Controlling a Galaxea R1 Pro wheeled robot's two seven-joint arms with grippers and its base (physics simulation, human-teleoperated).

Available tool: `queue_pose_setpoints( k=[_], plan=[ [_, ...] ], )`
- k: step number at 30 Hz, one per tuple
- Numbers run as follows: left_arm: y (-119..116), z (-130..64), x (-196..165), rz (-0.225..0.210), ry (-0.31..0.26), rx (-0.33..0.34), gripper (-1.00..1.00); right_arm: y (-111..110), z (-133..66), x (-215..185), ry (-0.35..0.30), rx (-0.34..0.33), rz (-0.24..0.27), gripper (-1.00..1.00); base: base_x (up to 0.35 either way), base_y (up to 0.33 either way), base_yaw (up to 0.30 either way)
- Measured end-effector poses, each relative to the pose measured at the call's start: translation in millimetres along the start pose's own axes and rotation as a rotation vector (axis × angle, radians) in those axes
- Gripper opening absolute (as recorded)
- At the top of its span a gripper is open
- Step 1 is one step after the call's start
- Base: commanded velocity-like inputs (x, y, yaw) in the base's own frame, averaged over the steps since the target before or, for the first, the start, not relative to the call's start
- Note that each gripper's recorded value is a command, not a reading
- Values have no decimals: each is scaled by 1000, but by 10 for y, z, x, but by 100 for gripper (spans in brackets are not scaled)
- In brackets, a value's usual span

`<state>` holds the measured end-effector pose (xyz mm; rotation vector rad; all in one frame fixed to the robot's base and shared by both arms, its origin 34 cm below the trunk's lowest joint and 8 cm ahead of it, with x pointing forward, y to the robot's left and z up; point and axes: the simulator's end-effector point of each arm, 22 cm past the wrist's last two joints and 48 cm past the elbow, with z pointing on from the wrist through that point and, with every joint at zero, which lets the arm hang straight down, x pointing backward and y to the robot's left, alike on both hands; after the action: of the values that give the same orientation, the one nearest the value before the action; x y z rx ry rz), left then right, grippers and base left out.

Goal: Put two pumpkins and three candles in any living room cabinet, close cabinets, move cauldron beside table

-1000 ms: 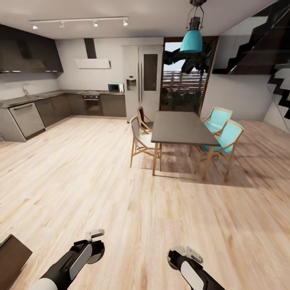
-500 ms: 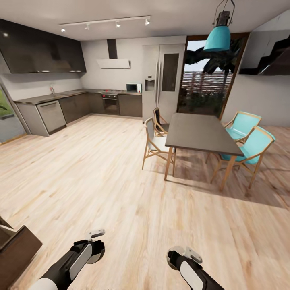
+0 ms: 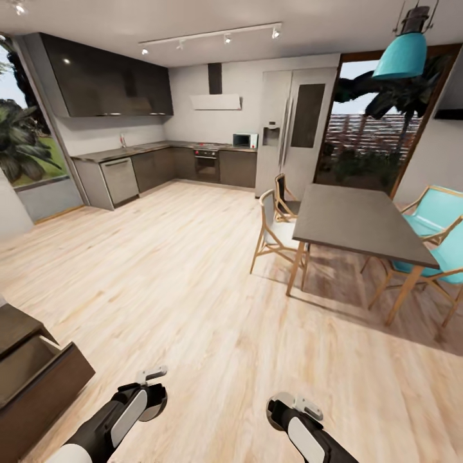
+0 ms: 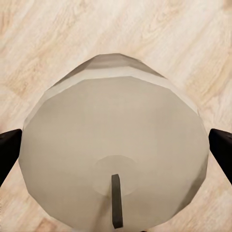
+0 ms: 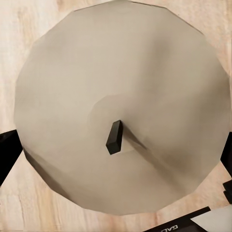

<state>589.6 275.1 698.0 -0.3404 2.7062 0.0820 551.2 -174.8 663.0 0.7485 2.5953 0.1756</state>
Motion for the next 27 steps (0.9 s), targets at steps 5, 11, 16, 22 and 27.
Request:
queue_pose_setpoints(
  k=[5,11,16,22,27],
  plan=[
    [-2,0,1,0,0,0,-100,0,0,0,0,0,0,-100,6,0,292],
    [-2,0,1,0,0,0,-100,-7,1,-3,0,1,0,-100,1,0,292],
    [-7,0,2,-1,0,1,-100,-12,1,-6,0,2,0,-100,15,0,292],
    [-13,-3,6,1,0,2,-100,-14,-1,-7,-1,2,-1,-100,161,0,292],
    [-14,-5,5,1,0,2,-100,-18,-2,-11,-2,2,-1,-100,303,-41,292]
  ],
)
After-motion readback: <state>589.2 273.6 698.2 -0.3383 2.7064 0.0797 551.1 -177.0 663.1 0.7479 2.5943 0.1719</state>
